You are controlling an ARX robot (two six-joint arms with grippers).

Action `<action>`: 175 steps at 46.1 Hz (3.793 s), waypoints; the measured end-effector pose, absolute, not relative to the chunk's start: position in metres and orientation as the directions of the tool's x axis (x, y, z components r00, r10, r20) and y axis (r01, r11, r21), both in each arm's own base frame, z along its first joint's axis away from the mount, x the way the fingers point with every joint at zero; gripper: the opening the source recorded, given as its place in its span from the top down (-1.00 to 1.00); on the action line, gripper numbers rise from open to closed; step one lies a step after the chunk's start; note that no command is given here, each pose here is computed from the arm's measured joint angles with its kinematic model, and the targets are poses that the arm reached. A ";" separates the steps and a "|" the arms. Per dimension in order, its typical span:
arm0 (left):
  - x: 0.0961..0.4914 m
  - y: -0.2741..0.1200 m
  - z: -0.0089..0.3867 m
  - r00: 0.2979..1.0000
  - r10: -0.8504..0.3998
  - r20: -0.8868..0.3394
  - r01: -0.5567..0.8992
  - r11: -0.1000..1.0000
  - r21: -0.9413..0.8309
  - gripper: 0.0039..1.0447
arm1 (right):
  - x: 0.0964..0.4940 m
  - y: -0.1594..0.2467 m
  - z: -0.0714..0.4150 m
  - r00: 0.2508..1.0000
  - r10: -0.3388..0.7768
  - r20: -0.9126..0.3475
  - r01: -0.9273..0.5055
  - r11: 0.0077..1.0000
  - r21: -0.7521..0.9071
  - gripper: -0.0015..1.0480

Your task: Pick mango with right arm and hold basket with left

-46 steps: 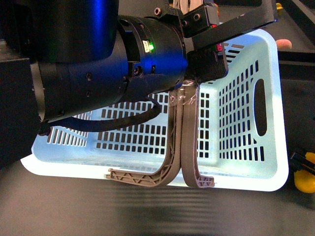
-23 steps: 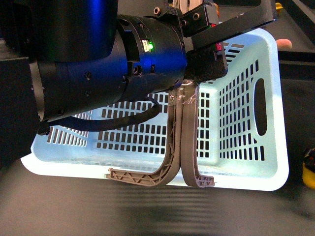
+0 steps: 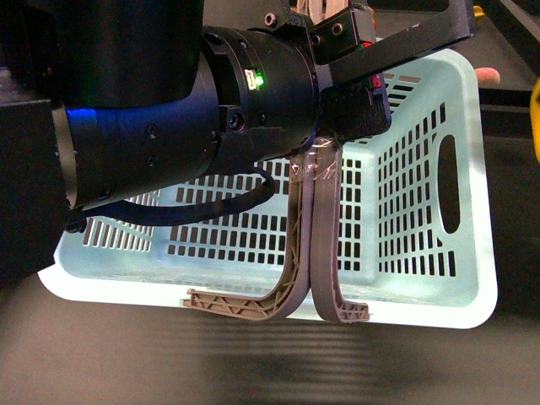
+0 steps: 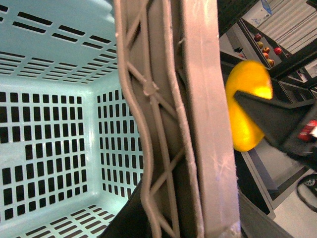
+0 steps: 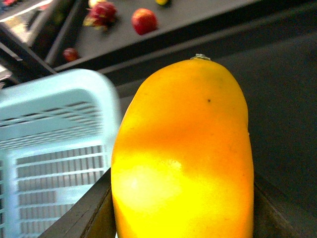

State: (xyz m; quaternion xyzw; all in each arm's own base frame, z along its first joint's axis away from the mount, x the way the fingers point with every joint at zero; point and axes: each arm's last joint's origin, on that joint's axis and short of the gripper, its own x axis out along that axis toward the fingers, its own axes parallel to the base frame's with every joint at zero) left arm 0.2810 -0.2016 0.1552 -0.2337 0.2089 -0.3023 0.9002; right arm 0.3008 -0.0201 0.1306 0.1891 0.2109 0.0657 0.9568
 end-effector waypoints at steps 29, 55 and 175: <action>0.281 -0.202 0.155 0.730 -0.642 -0.235 0.447 0.708 -0.547 0.63 | 0.301 0.073 0.140 0.857 0.350 -0.378 -0.225 0.914 0.336 -0.75; 0.282 -0.201 0.151 0.732 -0.634 -0.248 0.435 0.715 -0.547 0.63 | 0.181 -0.003 0.197 0.965 -0.148 -0.219 0.209 0.933 0.291 -0.84; 0.281 -0.202 0.151 0.727 -0.641 -0.248 0.439 0.711 -0.550 0.63 | 0.098 0.000 0.165 1.000 0.002 0.001 -0.002 1.000 0.002 0.31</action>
